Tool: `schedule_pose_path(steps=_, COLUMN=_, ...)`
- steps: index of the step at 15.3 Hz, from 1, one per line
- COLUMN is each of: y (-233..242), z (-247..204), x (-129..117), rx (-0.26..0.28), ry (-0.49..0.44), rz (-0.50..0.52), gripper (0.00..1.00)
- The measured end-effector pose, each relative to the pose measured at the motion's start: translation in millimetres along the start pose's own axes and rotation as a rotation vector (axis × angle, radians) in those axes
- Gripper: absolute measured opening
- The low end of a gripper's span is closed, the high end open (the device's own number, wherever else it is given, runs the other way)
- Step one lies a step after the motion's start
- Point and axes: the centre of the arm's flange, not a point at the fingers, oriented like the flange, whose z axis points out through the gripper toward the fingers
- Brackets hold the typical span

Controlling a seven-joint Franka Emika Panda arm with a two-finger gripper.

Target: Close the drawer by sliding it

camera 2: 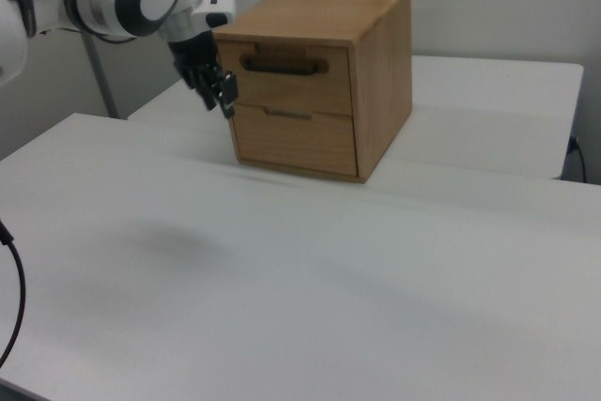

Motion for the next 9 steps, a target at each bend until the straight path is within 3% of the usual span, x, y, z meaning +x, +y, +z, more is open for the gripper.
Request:
schedule_pose_path(steps=3, y=13, z=-4, x=-24, rx=-0.043, ry=-0.120, rz=-0.039, gripper=0.79)
schedule_pose_path(steps=4, y=18, z=-11, x=-32, rx=-0.064, ry=-0.150, rz=-0.042, gripper=0.95)
schedule_pose_path(steps=5, y=22, z=-16, x=-36, rx=-0.086, ry=-0.172, rz=-0.046, gripper=1.00)
schedule_pose_path(steps=7, y=31, z=-22, x=-45, rx=-0.145, ry=-0.214, rz=-0.055, gripper=1.00)
schedule_pose_path(steps=9, y=36, z=-24, x=-50, rx=-0.171, ry=-0.231, rz=-0.065, gripper=1.00)
